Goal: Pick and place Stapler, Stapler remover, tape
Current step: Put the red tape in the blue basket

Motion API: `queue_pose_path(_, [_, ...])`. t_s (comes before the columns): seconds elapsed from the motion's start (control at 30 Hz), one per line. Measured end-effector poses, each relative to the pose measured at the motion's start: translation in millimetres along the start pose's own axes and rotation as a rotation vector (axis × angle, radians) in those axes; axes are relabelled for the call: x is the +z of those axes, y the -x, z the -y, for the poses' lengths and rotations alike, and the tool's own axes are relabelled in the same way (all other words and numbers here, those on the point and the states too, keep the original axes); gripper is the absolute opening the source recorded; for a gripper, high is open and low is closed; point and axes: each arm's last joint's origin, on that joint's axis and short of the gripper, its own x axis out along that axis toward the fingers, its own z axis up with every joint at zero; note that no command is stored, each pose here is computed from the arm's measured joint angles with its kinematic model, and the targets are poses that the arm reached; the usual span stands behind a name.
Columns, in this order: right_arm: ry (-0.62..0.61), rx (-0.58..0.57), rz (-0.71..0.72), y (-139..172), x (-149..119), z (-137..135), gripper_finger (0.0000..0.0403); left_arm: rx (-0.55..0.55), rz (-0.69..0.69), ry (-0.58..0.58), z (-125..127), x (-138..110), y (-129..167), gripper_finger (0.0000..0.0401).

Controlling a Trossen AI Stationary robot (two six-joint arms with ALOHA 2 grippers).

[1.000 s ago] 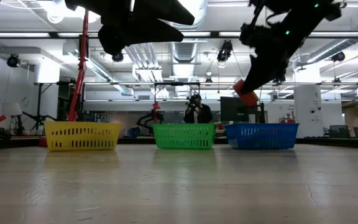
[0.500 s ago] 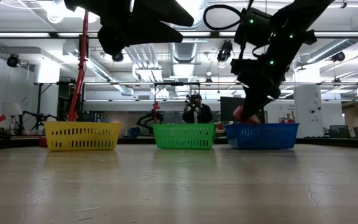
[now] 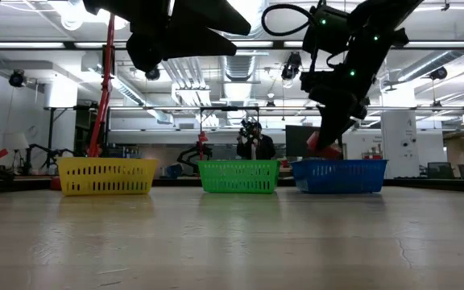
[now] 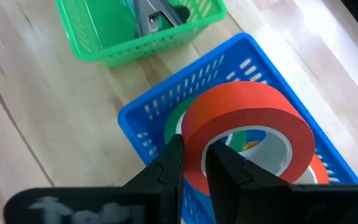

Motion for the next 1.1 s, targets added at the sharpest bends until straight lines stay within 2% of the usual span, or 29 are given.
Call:
queue_pose_path(0.23, [-0.002, -0.017, -0.019, 1, 1, 0, 0.0051, 0.003, -0.003, -0.003, 0, 0, 0, 0.0184])
queue_pose_path(0.73, [0.045, -0.046, -0.089, -24, -2, -5, 0.0062, 0.005, -0.007, -0.006, -1, -1, 0, 0.0184])
queue_pose_path(1.1, [0.046, -0.051, 0.004, -12, 5, -5, 0.0155, 0.018, -0.007, -0.01, -1, -1, 0, 0.0184])
